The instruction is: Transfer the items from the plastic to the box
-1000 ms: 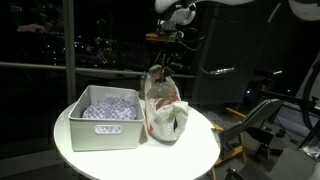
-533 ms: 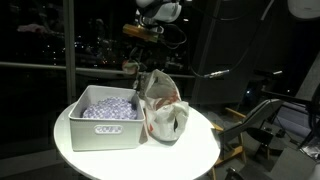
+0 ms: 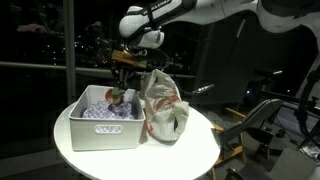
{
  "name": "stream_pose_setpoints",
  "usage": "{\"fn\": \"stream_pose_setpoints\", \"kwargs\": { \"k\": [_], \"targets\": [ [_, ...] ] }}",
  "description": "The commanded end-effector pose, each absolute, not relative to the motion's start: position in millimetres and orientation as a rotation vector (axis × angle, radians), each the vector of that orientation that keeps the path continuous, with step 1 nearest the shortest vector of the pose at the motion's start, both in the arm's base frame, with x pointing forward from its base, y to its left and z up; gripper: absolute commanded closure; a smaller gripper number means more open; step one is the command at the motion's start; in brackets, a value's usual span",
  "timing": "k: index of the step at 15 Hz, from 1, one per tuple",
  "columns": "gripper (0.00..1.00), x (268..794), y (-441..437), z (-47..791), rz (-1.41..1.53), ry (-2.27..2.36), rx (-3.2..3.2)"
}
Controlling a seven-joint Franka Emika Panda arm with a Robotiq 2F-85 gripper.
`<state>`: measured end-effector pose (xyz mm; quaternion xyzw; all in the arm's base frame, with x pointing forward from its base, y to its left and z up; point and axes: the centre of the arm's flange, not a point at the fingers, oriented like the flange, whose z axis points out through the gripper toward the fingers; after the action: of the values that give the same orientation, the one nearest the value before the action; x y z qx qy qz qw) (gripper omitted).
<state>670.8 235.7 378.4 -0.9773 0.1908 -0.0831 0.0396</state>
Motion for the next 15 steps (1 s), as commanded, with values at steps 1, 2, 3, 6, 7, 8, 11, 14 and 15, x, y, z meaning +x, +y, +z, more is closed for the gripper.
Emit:
{"fn": "stream_pose_setpoints", "kwargs": {
  "k": [1,2,3,6,7,8,11,14,15],
  "targets": [
    [0.56,673,226,384,-0.157,0.47,-2.959],
    [0.49,670,219,388,-0.13,0.453,-2.942],
    [0.41,669,212,391,-0.112,0.463,-2.929],
    [0.19,666,177,397,-0.05,0.579,-2.916],
    [0.1,663,160,400,-0.026,0.645,-2.917],
    [0.04,661,145,402,0.0,0.688,-2.917],
    [0.0,658,97,395,0.028,0.832,-2.924],
    [0.0,669,58,362,0.069,0.949,-2.91],
    [0.0,670,47,349,0.109,0.994,-2.903]
  ]
}}
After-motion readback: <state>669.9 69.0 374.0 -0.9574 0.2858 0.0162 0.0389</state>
